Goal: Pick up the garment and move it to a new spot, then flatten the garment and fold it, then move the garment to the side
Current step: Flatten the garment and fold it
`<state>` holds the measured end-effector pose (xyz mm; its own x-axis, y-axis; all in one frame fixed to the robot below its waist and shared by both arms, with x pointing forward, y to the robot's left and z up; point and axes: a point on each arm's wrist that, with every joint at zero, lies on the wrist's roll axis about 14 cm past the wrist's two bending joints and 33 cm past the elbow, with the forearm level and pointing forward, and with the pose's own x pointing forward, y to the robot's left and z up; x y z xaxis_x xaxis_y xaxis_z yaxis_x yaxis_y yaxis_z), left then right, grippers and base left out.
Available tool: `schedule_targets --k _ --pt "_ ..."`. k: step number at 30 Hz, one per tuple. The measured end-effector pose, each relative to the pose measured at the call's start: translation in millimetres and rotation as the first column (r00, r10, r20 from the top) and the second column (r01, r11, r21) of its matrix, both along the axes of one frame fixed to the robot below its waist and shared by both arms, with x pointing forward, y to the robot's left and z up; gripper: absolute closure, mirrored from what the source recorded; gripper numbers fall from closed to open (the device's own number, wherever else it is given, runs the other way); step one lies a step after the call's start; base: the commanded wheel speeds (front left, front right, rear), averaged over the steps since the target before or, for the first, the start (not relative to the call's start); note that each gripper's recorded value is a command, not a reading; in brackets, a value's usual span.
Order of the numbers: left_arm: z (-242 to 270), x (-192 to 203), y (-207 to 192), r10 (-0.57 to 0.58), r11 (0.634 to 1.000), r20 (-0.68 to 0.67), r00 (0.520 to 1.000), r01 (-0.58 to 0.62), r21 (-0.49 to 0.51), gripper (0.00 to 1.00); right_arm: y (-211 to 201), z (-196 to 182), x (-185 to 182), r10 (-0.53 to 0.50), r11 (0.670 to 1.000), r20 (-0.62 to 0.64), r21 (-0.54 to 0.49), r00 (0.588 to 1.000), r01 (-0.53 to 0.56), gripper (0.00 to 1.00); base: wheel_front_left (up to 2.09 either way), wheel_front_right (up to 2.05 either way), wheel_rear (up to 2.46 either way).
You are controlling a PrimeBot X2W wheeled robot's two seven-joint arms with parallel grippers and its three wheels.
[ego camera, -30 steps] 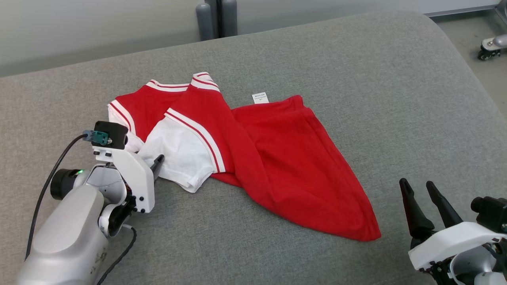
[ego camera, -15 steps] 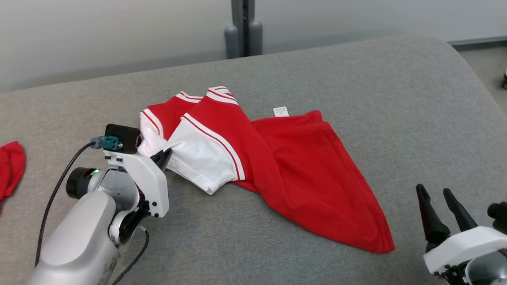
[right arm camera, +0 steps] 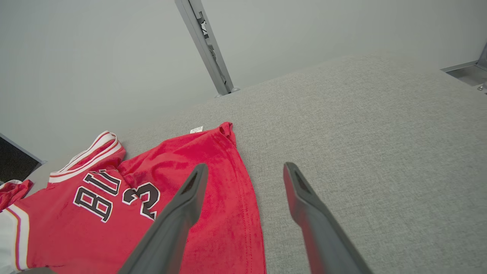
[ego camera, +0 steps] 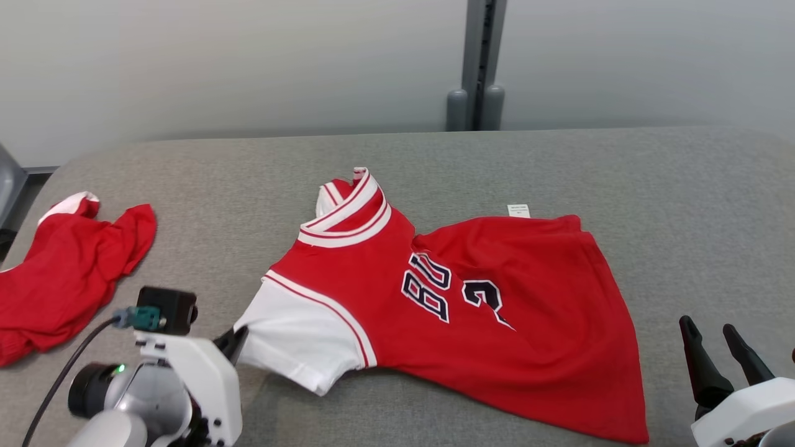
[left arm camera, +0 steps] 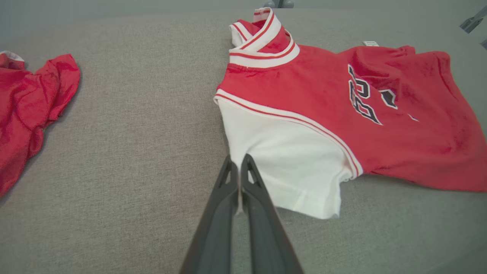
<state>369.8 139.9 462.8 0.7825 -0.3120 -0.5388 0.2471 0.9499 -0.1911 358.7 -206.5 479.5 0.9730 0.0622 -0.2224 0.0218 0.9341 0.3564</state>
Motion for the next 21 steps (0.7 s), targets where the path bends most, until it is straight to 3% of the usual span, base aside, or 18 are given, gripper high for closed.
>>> schedule_targets --k 10,18,19,20,21 --pt "-42.8 -64.6 40.1 0.204 0.978 -0.194 0.960 -0.207 0.004 1.00 12.8 -8.3 6.0 0.044 0.999 -0.038 -0.004 0.998 -0.044 0.00 0.00 0.00 0.00" --pt "-67.1 -82.0 50.2 0.290 0.956 -0.247 0.925 -0.291 0.033 1.00 8.1 -14.7 1.4 0.034 0.999 -0.061 -0.015 0.998 -0.035 0.00 0.00 0.00 0.00" --pt "-70.0 -82.8 50.5 0.290 0.956 -0.248 0.924 -0.290 0.035 0.71 8.5 -15.1 1.3 0.035 0.999 -0.062 -0.015 0.997 -0.036 0.00 0.00 0.00 0.00" --pt "-73.7 -84.5 51.7 0.288 0.957 -0.255 0.923 -0.287 0.042 0.00 9.2 -15.6 1.0 0.037 0.999 -0.065 -0.014 0.997 -0.038 0.00 0.00 0.00 0.00" --pt "-77.6 -86.4 53.6 0.292 0.956 -0.261 0.920 -0.288 0.052 0.00 9.9 -15.7 0.8 0.038 0.999 -0.065 -0.013 0.997 -0.039 0.00 0.00 0.00 0.00"
